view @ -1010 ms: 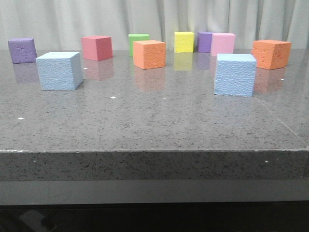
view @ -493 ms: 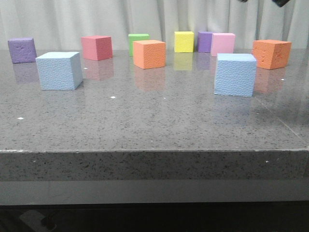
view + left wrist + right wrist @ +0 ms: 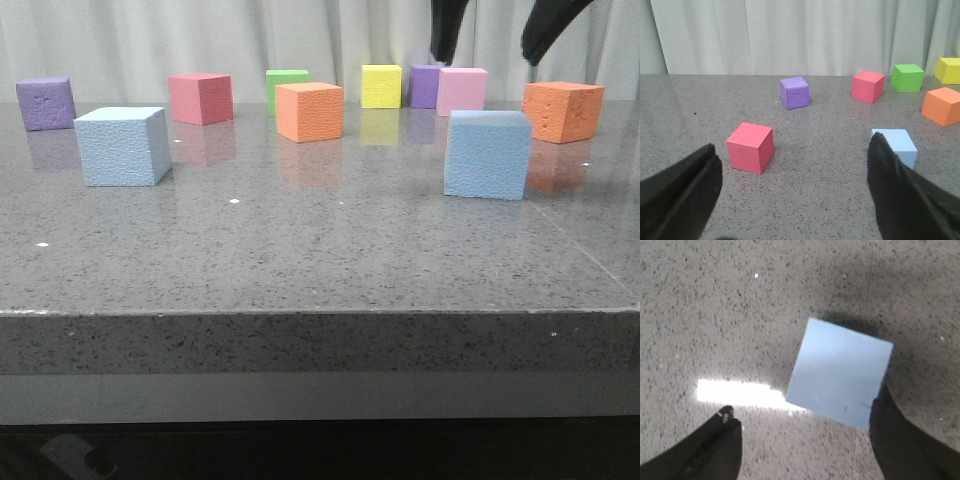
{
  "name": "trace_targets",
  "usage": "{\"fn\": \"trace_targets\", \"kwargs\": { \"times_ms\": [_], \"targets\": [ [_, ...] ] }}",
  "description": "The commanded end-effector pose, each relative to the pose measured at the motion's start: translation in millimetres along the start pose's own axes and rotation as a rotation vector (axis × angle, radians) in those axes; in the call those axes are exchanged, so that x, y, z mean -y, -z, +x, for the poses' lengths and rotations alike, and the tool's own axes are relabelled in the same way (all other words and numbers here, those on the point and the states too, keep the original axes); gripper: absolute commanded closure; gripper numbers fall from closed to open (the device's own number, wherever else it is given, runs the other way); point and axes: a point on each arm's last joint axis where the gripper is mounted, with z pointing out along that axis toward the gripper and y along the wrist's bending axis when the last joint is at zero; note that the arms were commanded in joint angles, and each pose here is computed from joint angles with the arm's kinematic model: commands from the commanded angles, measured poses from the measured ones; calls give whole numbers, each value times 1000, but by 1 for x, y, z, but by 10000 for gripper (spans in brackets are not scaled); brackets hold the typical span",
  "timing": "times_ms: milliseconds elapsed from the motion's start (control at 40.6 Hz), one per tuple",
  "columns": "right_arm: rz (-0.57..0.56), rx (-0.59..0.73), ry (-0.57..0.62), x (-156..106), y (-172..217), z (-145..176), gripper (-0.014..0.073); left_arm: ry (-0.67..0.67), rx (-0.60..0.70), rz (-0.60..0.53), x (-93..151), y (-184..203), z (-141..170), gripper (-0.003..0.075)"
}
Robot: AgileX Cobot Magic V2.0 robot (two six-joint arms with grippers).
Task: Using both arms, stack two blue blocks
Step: 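Lower the open right gripper over the light blue cube nearer it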
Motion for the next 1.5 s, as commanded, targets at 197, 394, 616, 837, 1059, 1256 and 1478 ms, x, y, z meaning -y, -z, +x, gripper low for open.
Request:
{"fn": "trace_targets", "kwargs": {
  "times_ms": [197, 394, 616, 837, 1059, 1256, 1478],
  "targets": [
    [64, 51, -12, 7, 3, -18, -8, 7, 98, -1, 0, 1, -16, 135],
    [88, 68, -77, 9, -4, -21, -8, 7, 98, -1, 0, 1, -16, 135],
    [87, 9, -108, 6, -25, -20, -8, 7, 98, -1, 0, 1, -16, 135],
    [97, -59, -112, 5, -50, -19, -8, 7, 98, -1, 0, 1, -16, 135],
    [95, -53, -112, 5, -51, -20, 94, 7, 98, -1, 0, 1, -16, 135],
    [98, -61, -108, 5, -51, -19, 253, 7, 98, -1, 0, 1, -16, 135],
    [83, -59, -65, 1, -43, -19, 253, 7, 98, -1, 0, 1, -16, 135]
  ]
}}
